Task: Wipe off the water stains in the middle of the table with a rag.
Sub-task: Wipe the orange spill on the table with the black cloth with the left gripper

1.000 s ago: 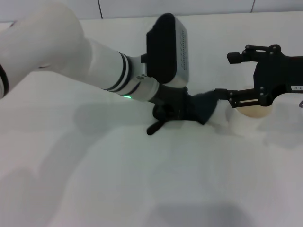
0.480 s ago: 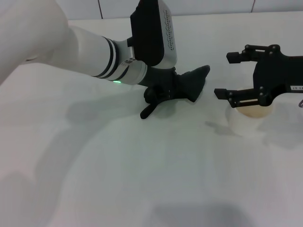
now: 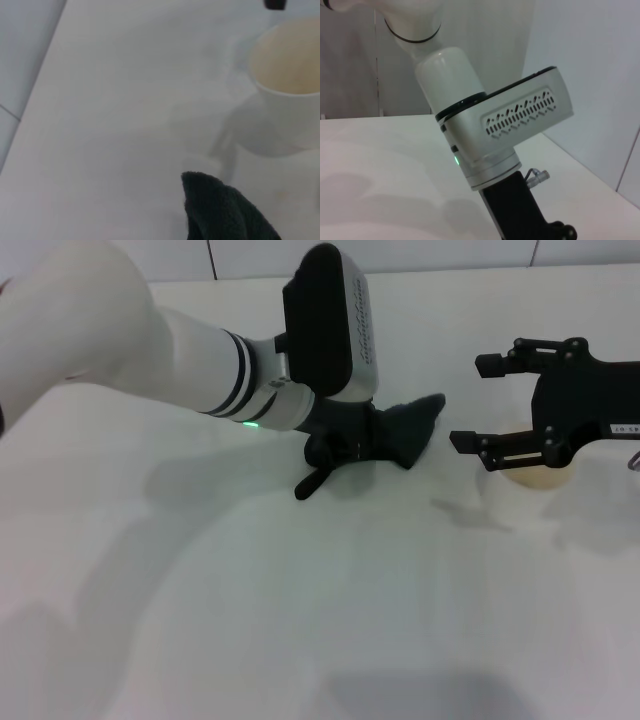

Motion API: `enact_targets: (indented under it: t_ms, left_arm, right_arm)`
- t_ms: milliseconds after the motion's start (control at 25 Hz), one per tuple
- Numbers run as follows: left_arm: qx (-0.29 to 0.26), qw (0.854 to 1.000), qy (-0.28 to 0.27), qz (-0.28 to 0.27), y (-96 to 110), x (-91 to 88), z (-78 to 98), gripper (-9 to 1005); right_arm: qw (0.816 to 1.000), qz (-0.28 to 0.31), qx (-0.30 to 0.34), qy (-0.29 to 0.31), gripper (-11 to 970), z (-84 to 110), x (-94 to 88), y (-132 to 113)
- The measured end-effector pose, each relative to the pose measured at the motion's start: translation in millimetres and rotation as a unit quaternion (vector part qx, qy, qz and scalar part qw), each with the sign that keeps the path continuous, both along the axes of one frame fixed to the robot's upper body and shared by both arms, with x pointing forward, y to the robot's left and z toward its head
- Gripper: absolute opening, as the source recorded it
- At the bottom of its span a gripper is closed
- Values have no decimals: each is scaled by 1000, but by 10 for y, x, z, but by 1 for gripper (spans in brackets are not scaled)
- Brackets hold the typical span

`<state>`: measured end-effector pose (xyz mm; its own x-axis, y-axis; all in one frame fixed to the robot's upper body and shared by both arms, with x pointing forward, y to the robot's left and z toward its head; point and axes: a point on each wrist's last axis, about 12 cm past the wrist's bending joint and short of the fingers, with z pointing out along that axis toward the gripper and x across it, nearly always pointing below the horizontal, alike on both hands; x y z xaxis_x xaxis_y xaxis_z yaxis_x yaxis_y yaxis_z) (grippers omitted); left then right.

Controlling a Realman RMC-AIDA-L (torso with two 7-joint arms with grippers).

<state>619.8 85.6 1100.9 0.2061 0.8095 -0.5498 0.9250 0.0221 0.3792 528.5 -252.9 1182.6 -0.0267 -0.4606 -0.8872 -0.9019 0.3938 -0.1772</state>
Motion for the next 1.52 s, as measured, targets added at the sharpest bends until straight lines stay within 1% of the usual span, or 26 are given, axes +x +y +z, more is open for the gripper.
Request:
enact_targets:
  t_ms: [280,480,640,760,880,1040,1200,1520]
  left_arm:
    - [6,1000,4,-16,-62,-65,-30,87]
    - [-2,999,14,-35,-147,-167,-49,87]
    - [-12,999,13,-38,-140,-223,-49,88]
    - [-25,999,18,-27,-91,-256,-57,88]
    - [-39,999,27,-8,5,-291,-84,88]
    - [-64,997,43,27,223,-339,-125,88]
    - [-89,993,52,58,421,-380,-117,88]
    - [-121,983,65,124,928,-541,-156,89]
  right_arm:
    - [1000,1,0,1,840,-4,1,5]
    - [1000,1,0,1,840,-6,1,8]
    - [1000,0,0,1,839,-7,-2,0]
    - [1000,-2,0,1,839,-7,-9,-12]
    - [1000,-2,0,1,839,-6,-8,-14]
    - [1000,0,0,-2,838,7,1,-1]
    - [1000,1,4,-3,838,16,2,8]
    - [1000,-4,7,-1,839,1,8,1]
